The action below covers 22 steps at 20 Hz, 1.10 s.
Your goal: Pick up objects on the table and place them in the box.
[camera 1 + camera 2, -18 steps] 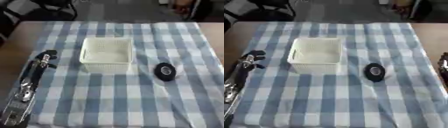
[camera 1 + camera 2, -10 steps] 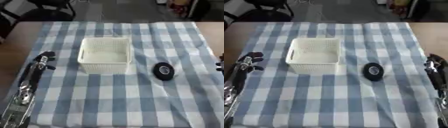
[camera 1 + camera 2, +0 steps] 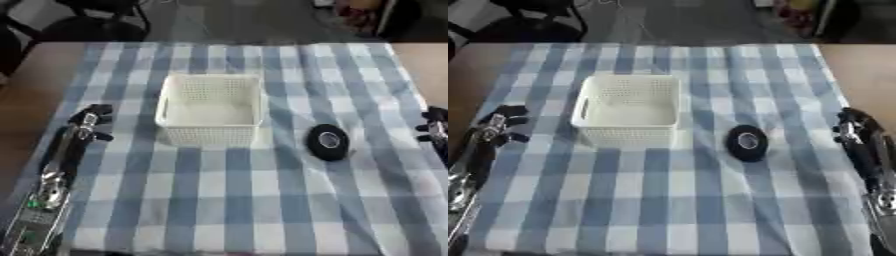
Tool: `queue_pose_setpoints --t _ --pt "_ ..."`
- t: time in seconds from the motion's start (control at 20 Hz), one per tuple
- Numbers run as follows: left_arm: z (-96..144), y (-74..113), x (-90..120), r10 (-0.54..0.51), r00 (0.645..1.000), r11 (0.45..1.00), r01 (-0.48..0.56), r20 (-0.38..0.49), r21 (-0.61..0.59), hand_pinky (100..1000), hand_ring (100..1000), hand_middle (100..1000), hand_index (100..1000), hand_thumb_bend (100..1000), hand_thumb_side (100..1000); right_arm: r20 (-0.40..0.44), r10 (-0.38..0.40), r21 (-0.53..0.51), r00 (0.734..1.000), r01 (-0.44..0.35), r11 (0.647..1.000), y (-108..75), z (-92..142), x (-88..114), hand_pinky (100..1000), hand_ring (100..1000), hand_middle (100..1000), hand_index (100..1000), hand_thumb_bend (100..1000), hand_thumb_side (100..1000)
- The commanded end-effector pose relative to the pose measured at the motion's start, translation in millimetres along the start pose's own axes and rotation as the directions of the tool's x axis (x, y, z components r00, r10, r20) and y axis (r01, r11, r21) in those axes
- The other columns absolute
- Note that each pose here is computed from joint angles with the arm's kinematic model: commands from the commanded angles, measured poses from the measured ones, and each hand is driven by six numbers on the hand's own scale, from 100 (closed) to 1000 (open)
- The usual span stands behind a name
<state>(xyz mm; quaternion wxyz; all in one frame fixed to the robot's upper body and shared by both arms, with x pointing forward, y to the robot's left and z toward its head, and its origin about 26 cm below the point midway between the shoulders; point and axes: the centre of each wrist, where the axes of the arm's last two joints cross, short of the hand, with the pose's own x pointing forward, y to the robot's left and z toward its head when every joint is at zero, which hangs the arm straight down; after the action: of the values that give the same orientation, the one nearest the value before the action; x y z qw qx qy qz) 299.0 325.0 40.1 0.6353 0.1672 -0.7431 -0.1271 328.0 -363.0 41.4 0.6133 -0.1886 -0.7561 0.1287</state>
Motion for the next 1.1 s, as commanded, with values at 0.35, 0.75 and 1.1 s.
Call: queue_pose_setpoints --t 0.35,0.75,1.1 --pt "-2.5 7.5 7.6 -0.067 0.997 0.998 0.066 0.034 0.004 609 767 785 832 283 1000 0.067 0.087 0.039 0.994 -0.089 0.995 -13.2 -15.4 17.4 625 687 757 835 100 687" --pt "-2.7 12.7 14.4 -0.262 0.963 0.965 0.261 0.059 0.024 617 771 785 829 331 1000 0.124 0.248 0.086 0.961 -0.26 0.962 -16.9 -19.5 29.0 642 709 770 839 100 690" --pt "-2.9 11.8 14.4 -0.262 0.963 0.965 0.261 0.057 0.022 617 771 784 828 325 1000 0.157 0.301 0.111 0.941 -0.32 0.941 -20.8 -25.4 37.0 673 734 787 837 100 719"
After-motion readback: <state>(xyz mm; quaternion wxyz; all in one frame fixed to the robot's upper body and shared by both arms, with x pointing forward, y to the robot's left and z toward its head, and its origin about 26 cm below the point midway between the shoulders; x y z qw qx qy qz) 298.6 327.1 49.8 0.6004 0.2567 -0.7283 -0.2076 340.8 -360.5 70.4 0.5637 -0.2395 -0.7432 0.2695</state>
